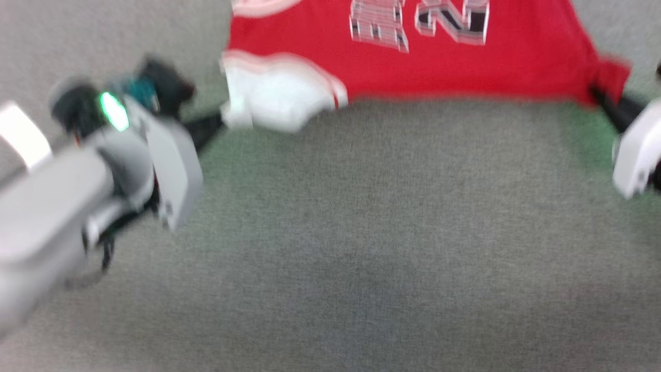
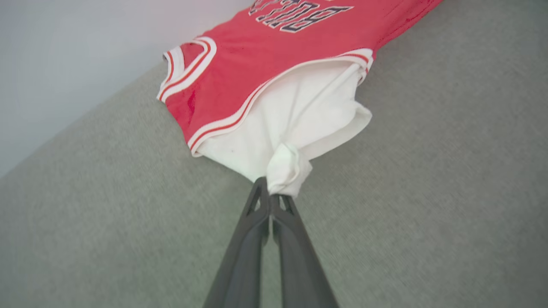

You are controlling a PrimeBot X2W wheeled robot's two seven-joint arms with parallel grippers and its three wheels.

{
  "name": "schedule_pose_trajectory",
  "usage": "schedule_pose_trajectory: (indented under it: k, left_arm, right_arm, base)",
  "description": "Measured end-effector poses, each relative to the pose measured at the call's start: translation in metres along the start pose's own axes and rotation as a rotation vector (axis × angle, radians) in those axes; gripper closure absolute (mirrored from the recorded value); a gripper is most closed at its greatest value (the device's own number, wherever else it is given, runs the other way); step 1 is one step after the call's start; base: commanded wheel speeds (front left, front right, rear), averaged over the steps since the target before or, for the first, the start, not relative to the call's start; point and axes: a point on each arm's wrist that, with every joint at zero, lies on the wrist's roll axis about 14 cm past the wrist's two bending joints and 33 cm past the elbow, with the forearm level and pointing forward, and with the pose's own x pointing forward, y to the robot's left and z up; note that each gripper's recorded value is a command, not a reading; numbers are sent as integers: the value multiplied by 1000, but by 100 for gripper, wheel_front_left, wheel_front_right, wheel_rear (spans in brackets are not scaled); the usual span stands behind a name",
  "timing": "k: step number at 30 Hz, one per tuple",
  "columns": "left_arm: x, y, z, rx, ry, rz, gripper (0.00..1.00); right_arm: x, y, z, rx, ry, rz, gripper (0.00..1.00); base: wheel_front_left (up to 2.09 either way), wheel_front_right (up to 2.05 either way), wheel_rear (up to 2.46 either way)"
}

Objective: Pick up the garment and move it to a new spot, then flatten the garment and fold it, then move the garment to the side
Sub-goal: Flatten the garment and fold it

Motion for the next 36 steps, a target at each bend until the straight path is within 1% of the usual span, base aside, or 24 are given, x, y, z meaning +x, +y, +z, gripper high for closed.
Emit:
schedule_pose_trajectory:
  k: [2, 9, 14, 19, 25, 28, 33, 36]
  left_arm:
    - [-16, -14, -11, -15, 23, -4, 100]
    - [-71, -65, -52, -137, 99, -5, 100]
    - [-102, -97, -77, -215, 143, -4, 100]
    - [-122, -124, -103, -301, 202, -7, 100]
    - [-139, -149, -133, -416, 287, 0, 100]
    - [-147, -162, -146, -453, 332, -10, 100]
    - [-153, -173, -158, -499, 372, -16, 100]
    - [-153, -173, -156, -507, 367, -12, 100]
  right_arm:
    - [-16, 6, -16, 19, 46, 18, 100]
    - [-68, 29, -71, 130, 187, 62, 100]
    - [-99, 46, -97, 189, 258, 101, 100]
    - [-124, 62, -119, 251, 329, 138, 100]
    - [-148, 77, -143, 299, 427, 180, 100]
    - [-158, 87, -152, 330, 467, 204, 100]
    - [-171, 95, -162, 367, 511, 227, 100]
    - [-174, 96, -164, 380, 513, 227, 100]
  base:
    - [0, 0, 0]
    - [0, 0, 0]
    - [0, 0, 0]
    - [0, 0, 0]
    - [0, 0, 0]
    - [0, 0, 0]
    - [0, 0, 0]
    - [0, 0, 0]
